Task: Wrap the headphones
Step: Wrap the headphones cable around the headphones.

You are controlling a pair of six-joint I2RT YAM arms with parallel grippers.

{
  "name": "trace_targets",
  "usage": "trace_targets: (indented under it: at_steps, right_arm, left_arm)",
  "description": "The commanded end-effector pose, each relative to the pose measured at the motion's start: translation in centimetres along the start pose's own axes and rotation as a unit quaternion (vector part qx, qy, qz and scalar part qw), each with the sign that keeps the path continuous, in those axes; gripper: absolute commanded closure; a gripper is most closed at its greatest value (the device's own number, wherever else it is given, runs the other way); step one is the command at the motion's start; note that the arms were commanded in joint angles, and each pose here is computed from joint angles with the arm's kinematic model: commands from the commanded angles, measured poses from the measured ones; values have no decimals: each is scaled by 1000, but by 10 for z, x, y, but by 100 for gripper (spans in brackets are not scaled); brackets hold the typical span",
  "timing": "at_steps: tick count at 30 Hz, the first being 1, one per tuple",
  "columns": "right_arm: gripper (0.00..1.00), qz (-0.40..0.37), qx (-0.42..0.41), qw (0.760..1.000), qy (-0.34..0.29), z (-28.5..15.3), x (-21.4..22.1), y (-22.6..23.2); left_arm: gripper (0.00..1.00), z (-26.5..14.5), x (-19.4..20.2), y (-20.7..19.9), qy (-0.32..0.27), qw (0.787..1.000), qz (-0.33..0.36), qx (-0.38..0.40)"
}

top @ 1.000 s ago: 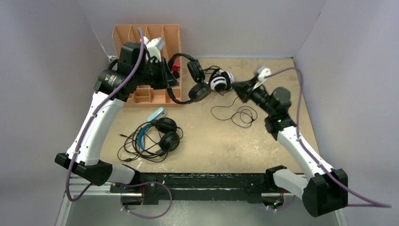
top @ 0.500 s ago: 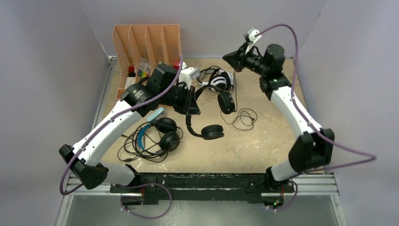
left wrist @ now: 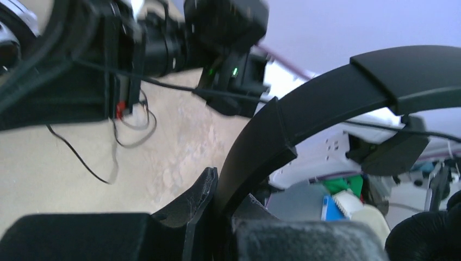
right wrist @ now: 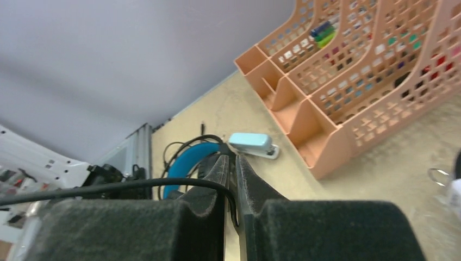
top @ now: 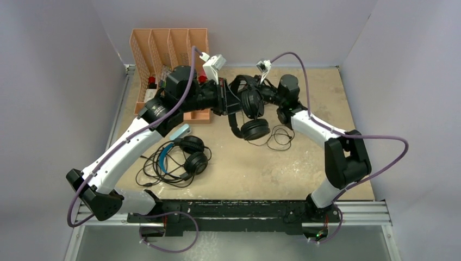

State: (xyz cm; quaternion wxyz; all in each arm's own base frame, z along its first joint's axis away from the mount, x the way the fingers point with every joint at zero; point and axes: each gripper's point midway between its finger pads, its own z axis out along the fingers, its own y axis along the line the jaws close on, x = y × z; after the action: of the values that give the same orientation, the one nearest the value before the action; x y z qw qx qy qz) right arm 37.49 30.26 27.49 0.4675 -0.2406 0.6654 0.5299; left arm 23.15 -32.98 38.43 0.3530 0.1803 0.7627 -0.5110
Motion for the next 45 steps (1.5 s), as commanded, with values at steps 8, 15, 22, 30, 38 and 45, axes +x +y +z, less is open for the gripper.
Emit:
trace_targets:
  at_steps: [8,15,22,30,38,45]
  right_arm:
    - [97,54,-150,982,-104,-18,11,63]
    - [100,24,-76,995,-56,-20,42,65]
    - [100,17,-43,999,-28,-11,50,60]
    - [100,54,147,988,0,-48,48,-16]
    - [100,67,188,979,32,-59,49,-63]
    - [100,53,157,983,76,-12,75,-34]
  left_arm:
    - [100,-67,-141,1,-297,940,-23,-165]
    - [100,-108,-160,41,-354,880,-24,-314]
    - [100,-103,-165,40,-366,879,-45,-303]
    - [100,-88,-144,30,-306,915,-34,-260]
    - [100,-65,-121,-32,-216,974,-66,0]
    - [100,-50,-124,-58,-188,971,-93,114]
